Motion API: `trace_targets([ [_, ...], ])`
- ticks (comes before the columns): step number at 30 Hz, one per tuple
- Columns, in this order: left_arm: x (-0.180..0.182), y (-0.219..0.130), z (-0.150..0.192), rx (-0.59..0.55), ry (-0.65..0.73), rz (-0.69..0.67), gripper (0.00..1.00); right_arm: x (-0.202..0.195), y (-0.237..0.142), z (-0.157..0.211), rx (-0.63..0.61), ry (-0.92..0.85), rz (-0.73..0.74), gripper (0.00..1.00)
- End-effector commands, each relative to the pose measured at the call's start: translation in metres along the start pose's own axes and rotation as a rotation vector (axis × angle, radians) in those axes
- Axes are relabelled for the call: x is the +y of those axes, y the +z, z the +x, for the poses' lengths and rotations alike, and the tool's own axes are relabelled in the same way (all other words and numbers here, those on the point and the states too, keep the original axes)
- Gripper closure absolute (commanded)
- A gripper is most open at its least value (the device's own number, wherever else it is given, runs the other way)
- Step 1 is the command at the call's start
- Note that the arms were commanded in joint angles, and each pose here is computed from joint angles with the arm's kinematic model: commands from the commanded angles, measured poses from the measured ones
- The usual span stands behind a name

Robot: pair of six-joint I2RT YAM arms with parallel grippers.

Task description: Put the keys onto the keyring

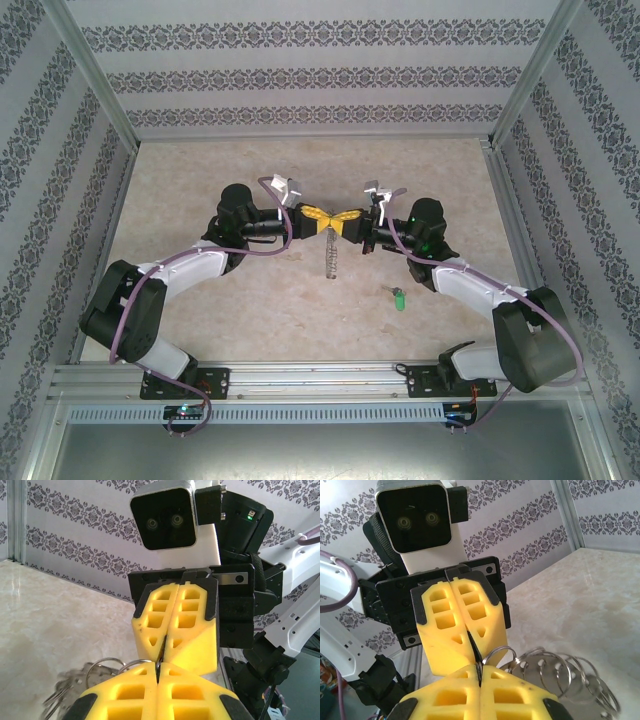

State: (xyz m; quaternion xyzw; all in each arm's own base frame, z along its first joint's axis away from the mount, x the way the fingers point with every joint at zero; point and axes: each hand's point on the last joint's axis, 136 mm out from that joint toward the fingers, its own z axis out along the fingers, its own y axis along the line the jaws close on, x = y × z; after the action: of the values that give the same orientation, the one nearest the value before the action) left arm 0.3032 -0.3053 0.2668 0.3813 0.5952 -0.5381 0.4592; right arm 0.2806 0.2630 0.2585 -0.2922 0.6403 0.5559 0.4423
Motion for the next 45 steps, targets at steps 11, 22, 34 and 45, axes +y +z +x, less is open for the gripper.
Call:
trace_targets([
  [11, 0.0, -0.01, -0.037, -0.127, 0.032, -0.102, 0.59, -0.004, -0.012, -0.015, -0.059, -0.071, 0.036, 1.0],
  [22, 0.002, -0.016, -0.022, -0.1, -0.05, -0.141, 0.62, 0.006, -0.018, -0.029, -0.114, -0.109, 0.041, 1.0],
  [34, -0.004, -0.006, -0.022, -0.152, -0.137, 0.0, 0.6, 0.013, -0.016, -0.04, -0.153, -0.109, 0.026, 1.0],
  [45, -0.005, 0.002, -0.025, -0.196, -0.168, 0.056, 0.6, 0.011, -0.008, -0.042, -0.163, -0.09, 0.0, 1.0],
])
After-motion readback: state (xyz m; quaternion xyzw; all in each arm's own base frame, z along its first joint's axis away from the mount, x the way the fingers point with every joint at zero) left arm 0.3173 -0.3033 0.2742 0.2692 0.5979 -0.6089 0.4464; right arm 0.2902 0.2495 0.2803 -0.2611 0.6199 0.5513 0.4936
